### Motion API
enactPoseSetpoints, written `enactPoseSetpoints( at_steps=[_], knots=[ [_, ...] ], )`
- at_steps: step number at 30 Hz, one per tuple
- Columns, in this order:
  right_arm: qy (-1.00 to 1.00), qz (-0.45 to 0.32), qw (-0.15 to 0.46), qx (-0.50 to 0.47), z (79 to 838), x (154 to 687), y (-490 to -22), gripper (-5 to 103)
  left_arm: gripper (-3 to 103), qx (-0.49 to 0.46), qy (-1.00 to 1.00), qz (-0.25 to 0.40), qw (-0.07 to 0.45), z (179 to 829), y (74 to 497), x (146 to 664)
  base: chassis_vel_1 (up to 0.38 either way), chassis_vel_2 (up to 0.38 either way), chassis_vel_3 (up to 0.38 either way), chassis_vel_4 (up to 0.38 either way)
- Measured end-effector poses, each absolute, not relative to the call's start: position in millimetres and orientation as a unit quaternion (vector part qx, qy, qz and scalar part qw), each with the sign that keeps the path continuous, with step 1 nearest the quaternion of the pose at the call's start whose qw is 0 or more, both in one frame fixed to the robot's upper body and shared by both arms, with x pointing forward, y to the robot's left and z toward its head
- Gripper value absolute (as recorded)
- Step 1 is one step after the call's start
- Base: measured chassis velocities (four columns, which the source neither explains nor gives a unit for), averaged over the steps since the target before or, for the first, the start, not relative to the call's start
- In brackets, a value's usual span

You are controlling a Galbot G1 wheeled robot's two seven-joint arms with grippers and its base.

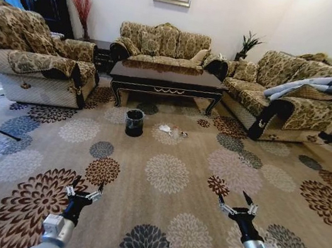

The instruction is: Move to the front of the table and pick up the trash from the floor, then place it into the trash bin.

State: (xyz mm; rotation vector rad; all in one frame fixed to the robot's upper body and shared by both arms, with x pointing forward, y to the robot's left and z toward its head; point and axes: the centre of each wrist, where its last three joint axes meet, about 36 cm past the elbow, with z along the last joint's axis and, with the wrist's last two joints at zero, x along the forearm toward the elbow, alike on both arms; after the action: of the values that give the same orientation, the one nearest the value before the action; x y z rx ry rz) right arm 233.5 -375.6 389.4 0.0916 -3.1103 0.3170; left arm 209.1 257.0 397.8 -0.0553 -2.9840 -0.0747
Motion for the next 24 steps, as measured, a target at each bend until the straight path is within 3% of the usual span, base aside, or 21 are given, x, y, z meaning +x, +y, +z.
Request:
enactPoseSetpoints(
  at_steps=[4,24],
  knots=[
    [-0.995,0.100,0.005,0.029,390,234,-375,100,103,-0.031,-0.996,-0.023,0.077,398,254,210,0.000,0.000,0.000,0.000],
    [-0.994,0.103,0.008,0.026,387,236,-375,100,91,-0.065,-0.994,-0.003,0.091,397,246,208,0.000,0.000,0.000,0.000]
  ],
)
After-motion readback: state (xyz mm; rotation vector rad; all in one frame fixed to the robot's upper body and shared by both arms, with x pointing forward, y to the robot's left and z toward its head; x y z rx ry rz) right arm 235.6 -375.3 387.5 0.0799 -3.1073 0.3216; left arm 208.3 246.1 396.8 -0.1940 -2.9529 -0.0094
